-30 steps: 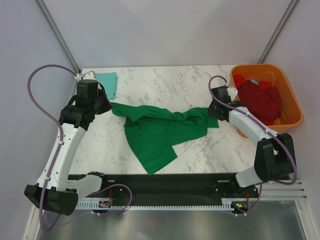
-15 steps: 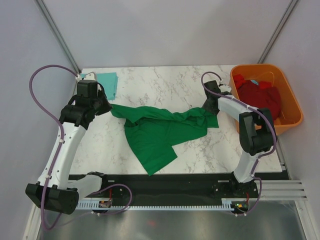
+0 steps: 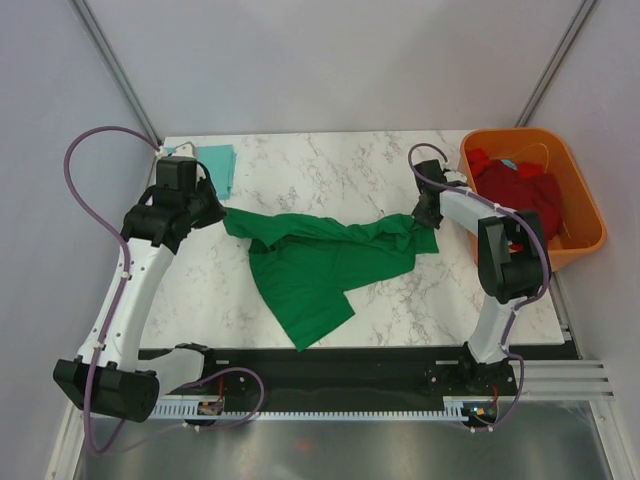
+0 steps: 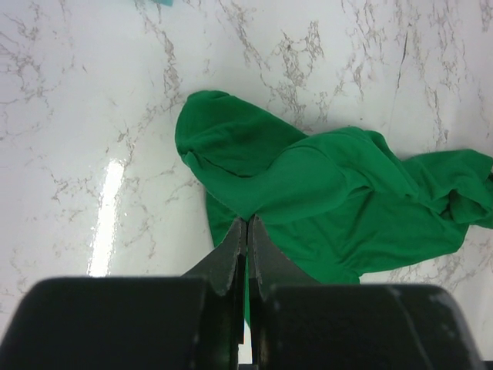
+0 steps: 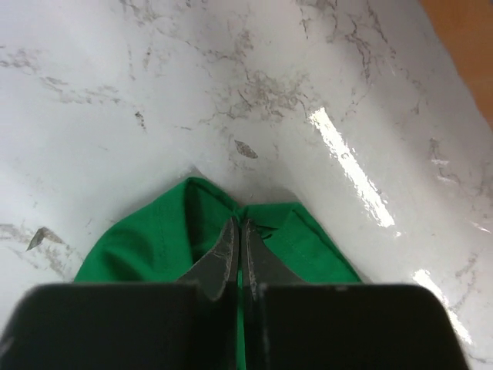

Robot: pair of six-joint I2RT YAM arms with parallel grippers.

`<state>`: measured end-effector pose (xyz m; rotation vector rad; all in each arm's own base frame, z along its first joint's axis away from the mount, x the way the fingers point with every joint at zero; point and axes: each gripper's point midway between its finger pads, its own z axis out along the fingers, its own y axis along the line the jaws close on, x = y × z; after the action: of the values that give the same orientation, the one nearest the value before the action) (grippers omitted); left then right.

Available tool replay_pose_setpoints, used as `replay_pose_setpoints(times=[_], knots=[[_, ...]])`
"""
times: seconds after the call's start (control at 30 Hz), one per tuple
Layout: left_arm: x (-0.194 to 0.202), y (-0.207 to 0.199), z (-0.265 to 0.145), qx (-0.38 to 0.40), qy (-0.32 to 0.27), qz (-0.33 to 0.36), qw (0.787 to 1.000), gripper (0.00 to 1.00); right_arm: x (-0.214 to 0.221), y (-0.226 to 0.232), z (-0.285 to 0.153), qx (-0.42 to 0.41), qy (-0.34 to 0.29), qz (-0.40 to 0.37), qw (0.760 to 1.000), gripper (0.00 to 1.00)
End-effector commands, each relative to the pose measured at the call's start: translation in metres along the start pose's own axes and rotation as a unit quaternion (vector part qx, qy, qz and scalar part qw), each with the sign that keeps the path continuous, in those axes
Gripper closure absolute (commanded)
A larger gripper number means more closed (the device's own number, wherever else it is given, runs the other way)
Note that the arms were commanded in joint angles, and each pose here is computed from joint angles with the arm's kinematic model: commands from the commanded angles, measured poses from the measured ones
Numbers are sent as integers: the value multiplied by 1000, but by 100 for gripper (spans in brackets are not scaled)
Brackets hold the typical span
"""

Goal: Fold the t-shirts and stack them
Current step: Flatten the tshirt out

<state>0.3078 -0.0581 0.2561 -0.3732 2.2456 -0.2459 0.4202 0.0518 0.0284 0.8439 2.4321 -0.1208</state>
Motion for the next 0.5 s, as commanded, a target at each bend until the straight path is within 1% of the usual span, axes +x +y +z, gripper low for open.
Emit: replay_pose_setpoints(times=[0.0,0.07,0.1,0.17,0.2,0.27,0.3,0.33,0.37,0.43,0.47], knots=[[-53,-3,-22,-8,-81,17,997,98,-54,17,-52,-49,-61,7,997,100],[-68,6,-34,-38,-102,16,994,98,-71,12,-77,-52,-87,2,995,100],[-81,3,-44,-38,-119,18,992,98,-78,6,-99,-61,-100,3,993,100],[-83,7,-50,-48,-120,19,991,98,-76,-6,-113,-57,-105,-11,993,100],[-82,8,-51,-49,-118,19,992,98,-69,-21,-121,-49,-103,-20,993,100],[-74,8,-50,-43,-109,21,993,98,-60,-41,-131,-39,-101,-34,993,100],[-63,11,-43,-46,-94,25,994,98,-53,-50,-131,-32,-99,-41,994,100],[-56,15,-43,-49,-89,28,994,98,-34,-66,-122,-13,-82,-54,995,100],[-51,19,-39,-56,-84,32,994,98,-32,-76,-129,-8,-92,-53,994,100],[-32,30,-29,-71,-60,40,995,98,-12,-97,-121,11,-80,-66,995,100],[-26,31,-26,-70,-52,44,995,98,-11,-100,-124,8,-86,-65,994,100]])
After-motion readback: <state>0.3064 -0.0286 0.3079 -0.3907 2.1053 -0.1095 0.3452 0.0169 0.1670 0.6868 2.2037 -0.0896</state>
